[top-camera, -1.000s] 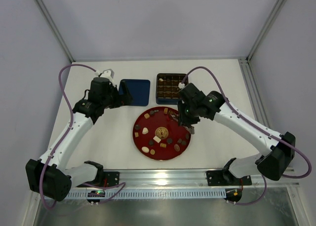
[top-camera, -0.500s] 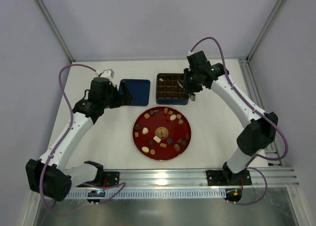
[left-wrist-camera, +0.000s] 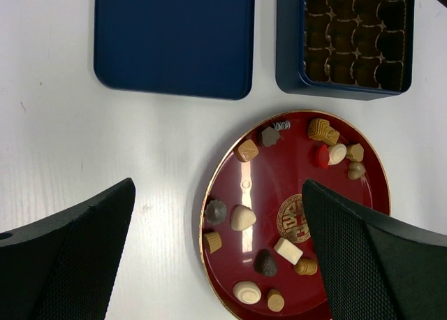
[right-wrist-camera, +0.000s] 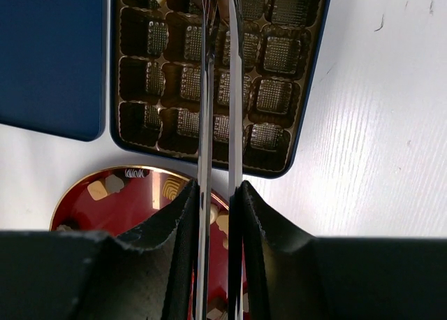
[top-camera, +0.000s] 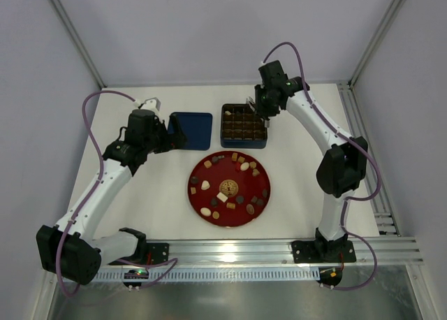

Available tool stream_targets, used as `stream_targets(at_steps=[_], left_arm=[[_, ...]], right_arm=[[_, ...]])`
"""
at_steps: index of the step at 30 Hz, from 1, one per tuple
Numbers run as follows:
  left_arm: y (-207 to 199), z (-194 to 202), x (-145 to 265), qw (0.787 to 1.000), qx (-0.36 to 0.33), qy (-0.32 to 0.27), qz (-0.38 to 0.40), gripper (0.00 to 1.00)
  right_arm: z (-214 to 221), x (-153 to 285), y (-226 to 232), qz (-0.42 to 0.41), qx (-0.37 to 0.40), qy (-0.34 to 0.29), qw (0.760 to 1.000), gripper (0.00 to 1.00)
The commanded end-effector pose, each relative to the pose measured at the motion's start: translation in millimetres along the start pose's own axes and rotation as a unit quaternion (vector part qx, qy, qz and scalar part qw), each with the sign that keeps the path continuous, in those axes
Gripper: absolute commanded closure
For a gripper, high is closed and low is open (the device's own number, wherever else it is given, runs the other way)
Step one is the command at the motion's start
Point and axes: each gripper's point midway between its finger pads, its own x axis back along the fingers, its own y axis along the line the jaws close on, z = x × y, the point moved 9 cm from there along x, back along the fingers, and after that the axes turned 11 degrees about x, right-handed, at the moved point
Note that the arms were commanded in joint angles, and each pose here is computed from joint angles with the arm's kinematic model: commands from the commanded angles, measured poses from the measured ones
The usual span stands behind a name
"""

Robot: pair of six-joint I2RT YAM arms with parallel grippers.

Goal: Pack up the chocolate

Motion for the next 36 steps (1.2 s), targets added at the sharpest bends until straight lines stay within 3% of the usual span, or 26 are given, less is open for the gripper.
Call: stream_targets(at_steps=[1,17,36], left_arm=[[0,-7,2,1.0,-0.006,-0.019,0.0,0.0],[-1,-6,3,1.0,-0.005,-0.019,0.003,0.0],[-1,-7,3,1.0,-0.006,-0.021,0.003,0.0]], right_arm=[[-16,12,-3,0.005,0.004,-0.043,0.999,0.78],[-6,-12,-4,0.006,0.005,-0.017,1.0,0.77],[-1,-21,-3,0.002,0.003,-0.007,1.0,0.65]])
